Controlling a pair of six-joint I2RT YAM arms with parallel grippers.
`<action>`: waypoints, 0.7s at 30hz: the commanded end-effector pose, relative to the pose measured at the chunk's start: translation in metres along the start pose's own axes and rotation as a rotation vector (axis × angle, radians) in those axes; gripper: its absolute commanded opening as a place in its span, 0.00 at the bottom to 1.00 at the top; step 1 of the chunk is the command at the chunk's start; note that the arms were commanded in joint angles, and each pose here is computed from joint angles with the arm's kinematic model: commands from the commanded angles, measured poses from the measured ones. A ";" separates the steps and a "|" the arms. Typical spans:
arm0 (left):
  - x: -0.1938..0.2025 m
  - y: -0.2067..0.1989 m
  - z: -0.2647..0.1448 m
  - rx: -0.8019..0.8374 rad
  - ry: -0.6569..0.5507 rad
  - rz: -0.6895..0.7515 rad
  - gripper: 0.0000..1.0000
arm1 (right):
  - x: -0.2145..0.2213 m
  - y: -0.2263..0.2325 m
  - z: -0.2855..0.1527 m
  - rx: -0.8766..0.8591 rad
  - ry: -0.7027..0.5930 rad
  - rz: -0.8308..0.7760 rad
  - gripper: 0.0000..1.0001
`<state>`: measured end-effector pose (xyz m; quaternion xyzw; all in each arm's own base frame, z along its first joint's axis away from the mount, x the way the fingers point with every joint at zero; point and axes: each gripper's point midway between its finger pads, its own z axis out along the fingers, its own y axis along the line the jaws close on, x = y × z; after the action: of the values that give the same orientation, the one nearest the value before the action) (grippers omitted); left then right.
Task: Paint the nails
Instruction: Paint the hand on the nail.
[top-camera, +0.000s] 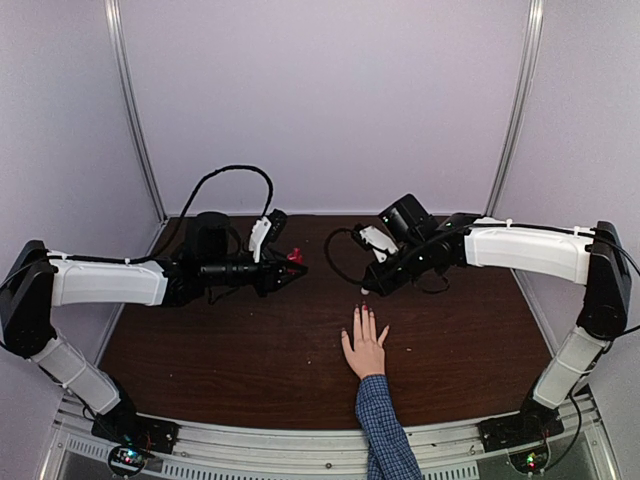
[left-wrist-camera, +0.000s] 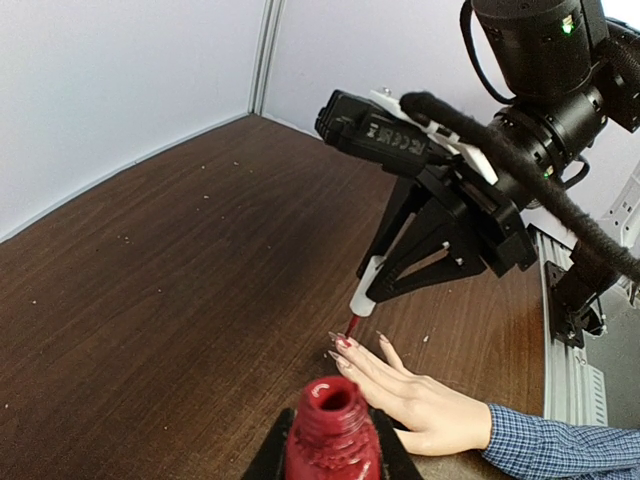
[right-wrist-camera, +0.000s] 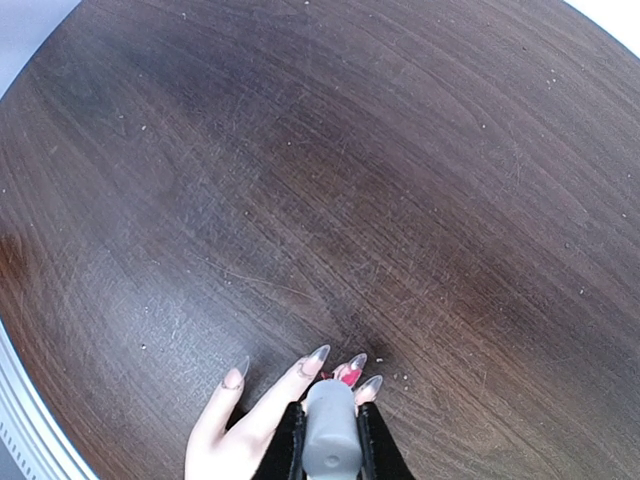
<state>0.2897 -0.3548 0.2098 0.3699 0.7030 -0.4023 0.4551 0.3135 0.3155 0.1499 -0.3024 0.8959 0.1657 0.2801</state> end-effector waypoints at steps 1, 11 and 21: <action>-0.010 0.000 0.000 0.014 -0.046 0.027 0.00 | -0.003 -0.003 -0.003 0.030 0.004 -0.022 0.00; -0.010 0.000 0.000 0.015 -0.045 0.024 0.00 | 0.002 -0.008 0.000 0.060 0.029 -0.026 0.00; -0.009 -0.001 0.000 0.014 -0.043 0.026 0.00 | 0.002 -0.007 0.003 0.050 0.032 -0.027 0.00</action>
<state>0.2900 -0.3552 0.2076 0.3700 0.7043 -0.4022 0.4532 0.3117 0.3056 0.1372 -0.3090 0.9037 0.1361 0.2634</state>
